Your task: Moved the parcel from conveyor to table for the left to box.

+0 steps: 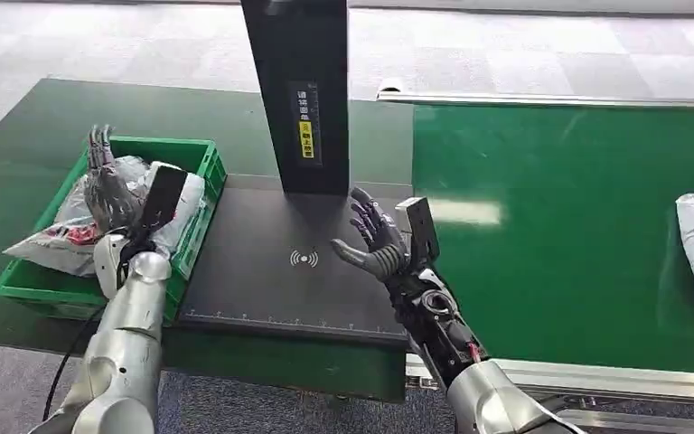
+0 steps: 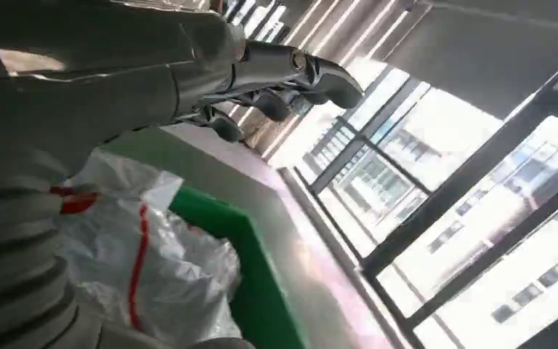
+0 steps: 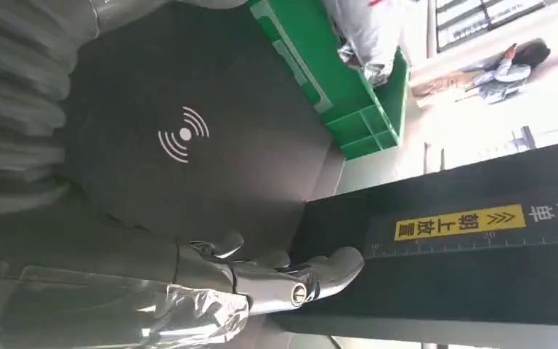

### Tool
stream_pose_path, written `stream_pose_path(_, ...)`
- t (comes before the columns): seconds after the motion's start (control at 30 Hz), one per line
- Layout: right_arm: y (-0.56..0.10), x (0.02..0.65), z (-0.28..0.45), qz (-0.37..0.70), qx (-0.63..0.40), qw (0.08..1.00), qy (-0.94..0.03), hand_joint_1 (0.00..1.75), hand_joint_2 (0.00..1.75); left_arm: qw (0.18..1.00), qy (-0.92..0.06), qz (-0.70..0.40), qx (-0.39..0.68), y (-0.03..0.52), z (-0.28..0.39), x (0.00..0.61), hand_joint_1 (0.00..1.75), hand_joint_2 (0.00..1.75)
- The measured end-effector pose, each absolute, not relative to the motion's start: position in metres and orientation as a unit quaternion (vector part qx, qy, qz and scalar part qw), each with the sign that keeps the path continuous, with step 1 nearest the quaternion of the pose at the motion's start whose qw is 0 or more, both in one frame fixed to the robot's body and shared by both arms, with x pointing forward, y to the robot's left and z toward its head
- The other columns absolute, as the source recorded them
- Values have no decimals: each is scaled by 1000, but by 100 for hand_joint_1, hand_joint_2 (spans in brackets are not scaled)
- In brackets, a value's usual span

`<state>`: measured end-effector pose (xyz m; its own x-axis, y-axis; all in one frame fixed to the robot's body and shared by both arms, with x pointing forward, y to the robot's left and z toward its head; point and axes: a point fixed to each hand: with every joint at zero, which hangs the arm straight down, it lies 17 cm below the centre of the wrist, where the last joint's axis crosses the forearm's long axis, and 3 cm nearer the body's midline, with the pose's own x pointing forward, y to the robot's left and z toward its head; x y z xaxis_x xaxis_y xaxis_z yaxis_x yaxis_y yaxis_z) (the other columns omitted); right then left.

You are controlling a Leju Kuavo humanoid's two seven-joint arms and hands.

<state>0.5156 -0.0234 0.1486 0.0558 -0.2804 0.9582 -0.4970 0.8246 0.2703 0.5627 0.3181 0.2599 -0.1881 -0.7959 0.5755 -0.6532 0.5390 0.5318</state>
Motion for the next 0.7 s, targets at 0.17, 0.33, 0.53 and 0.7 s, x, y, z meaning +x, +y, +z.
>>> stream_pose_path(0.17, -22, 516, 151, 79, 284, 668, -683, 0, 175, 341, -798, 38, 495, 349, 321, 511, 0, 175)
stream_pose_path(0.33, -23, 517, 152, 76, 286, 666, -685, 0, 175, 294, -816, 125, 481, 363, 352, 466, 0, 175)
stream_pose_path(0.53, -32, 520, 154, 73, 275, 661, -694, 0, 175, 290, -864, 168, 377, 322, 353, 449, 0, 175)
stream_pose_path(0.7, -41, 524, 157, 68, 265, 656, -703, 0, 175, 364, -906, 112, 186, 234, 326, 467, 0, 175)
